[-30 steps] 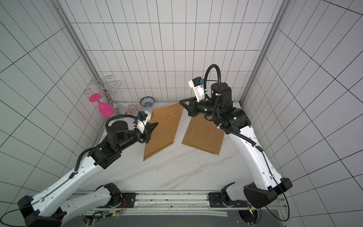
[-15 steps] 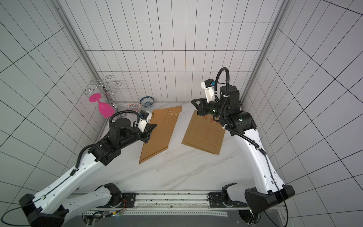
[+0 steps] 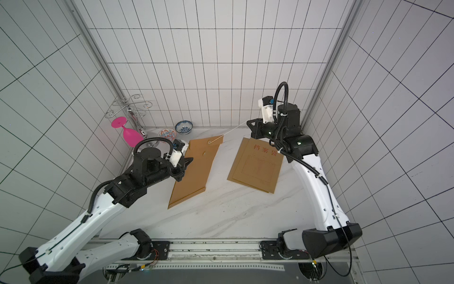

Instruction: Open the file bag

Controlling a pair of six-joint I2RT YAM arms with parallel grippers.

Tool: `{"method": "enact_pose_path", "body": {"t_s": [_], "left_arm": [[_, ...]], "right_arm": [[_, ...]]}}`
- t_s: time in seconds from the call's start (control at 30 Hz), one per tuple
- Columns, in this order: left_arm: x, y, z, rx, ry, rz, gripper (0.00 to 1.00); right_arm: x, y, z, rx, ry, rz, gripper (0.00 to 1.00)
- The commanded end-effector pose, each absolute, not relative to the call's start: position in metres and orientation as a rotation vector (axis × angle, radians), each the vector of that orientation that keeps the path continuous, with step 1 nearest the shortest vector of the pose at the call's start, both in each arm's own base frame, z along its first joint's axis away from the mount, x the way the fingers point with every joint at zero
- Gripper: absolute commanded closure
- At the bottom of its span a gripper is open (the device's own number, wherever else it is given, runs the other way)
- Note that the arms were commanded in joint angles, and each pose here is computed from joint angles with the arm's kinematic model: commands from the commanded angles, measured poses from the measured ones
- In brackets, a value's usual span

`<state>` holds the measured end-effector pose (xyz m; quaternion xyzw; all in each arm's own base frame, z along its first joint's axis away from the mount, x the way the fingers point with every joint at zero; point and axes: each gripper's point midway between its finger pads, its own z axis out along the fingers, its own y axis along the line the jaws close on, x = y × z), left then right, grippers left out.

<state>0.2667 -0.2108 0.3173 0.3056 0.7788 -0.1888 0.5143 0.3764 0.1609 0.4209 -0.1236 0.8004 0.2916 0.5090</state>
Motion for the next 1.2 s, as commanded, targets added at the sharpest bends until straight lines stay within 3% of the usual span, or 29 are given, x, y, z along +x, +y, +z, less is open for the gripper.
{"method": "enact_pose_path", "body": {"t_s": [0.0,0.43,0.47,0.6,0.73,0.93,1.17], "left_arm": [[0.262,-0.204,0.32,0.749,1.882,-0.429,1.0],[0.257,-0.206,0.318,0.785,1.882,-0.439,1.0],[0.256,-0.206,0.319,0.787,1.879,-0.446,1.0],[0.254,-0.203,0.332,0.759,1.854,-0.458,1.0],[0.255,-0.197,0.35,0.702,1.821,-0.475,1.0],[0.25,-0.187,0.393,0.634,1.718,-0.539,1.0],[0.235,-0.184,0.436,0.628,1.616,-0.58,1.0]], "right_arm": [[0.384,0.15,0.462,-0.277,1.812,0.679,1.0],[0.412,0.131,0.461,-0.225,1.81,0.674,1.0],[0.412,0.136,0.463,-0.26,1.805,0.698,0.93],[0.4,0.147,0.466,-0.378,1.758,0.737,0.38],[0.388,0.139,0.458,-0.387,1.704,0.676,0.16],[0.375,0.117,0.432,-0.317,1.688,0.558,0.04],[0.369,0.104,0.399,-0.334,1.624,0.428,0.09]]}}
